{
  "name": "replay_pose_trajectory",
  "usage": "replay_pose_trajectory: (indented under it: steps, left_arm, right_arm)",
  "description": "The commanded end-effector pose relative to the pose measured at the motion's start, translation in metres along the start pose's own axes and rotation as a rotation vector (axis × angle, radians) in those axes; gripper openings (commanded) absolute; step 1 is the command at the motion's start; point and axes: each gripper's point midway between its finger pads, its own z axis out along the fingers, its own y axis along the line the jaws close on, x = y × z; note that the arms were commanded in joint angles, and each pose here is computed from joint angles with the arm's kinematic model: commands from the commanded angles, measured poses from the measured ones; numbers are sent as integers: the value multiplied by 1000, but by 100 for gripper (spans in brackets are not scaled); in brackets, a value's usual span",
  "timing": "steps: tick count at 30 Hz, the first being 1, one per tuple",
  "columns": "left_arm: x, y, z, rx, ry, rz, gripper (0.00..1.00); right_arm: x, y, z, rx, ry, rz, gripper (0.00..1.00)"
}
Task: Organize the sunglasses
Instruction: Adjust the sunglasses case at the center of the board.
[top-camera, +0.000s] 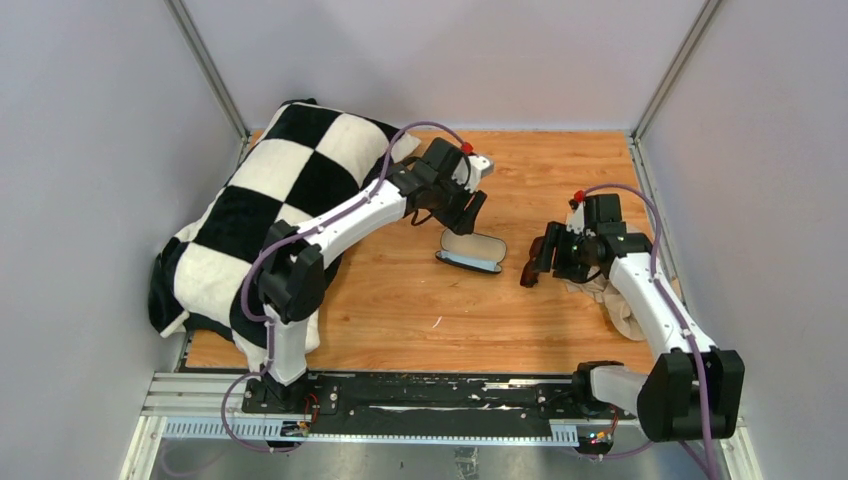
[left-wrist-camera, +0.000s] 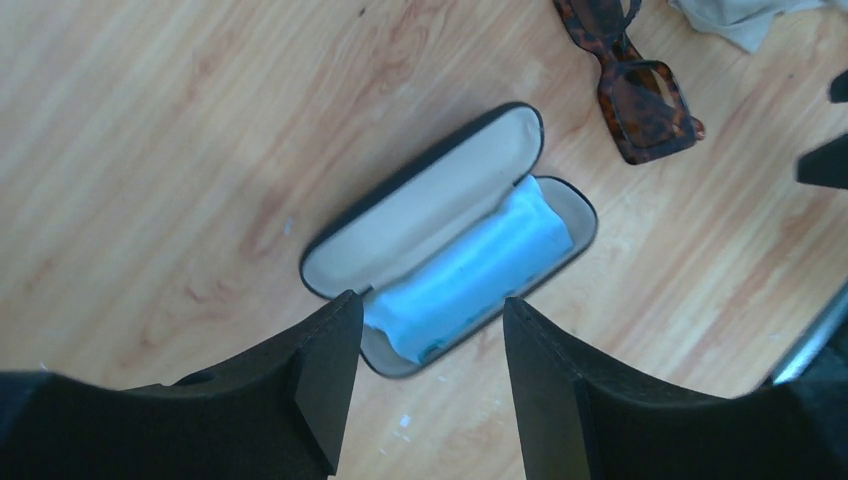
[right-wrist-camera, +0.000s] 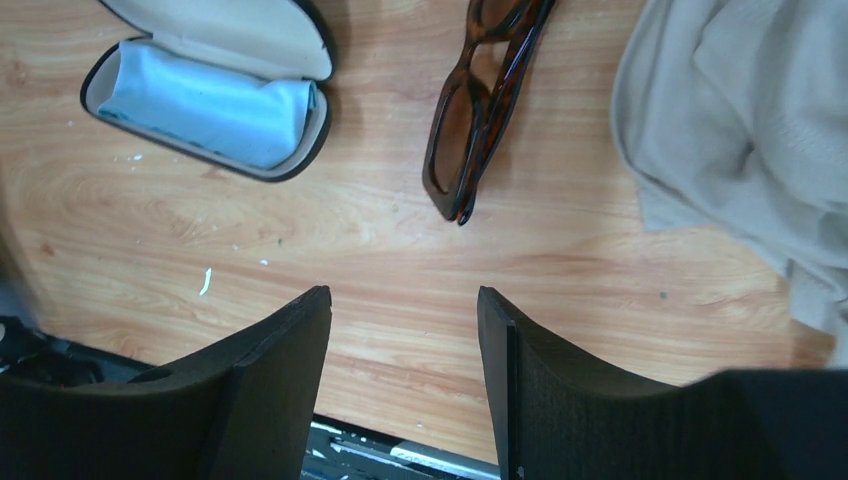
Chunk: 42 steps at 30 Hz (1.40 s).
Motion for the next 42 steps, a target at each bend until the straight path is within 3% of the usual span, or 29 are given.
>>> replay_pose_trajectory:
  steps: [1, 8, 25, 42]
  left_arm:
    - [4, 10, 22, 45, 68, 244, 60]
    - [11, 21, 48, 71, 112, 419, 63]
    - [17, 25, 88, 157, 125, 608, 63]
    - [30, 40, 114, 109, 167, 606, 59]
  right_arm:
    - [31, 10, -4, -66, 86, 37, 61]
    - [41, 17, -9, -112, 102, 41, 61]
    - [59, 15, -7, -117, 159, 61, 61]
    - [71, 11, 1, -109, 181, 97, 60]
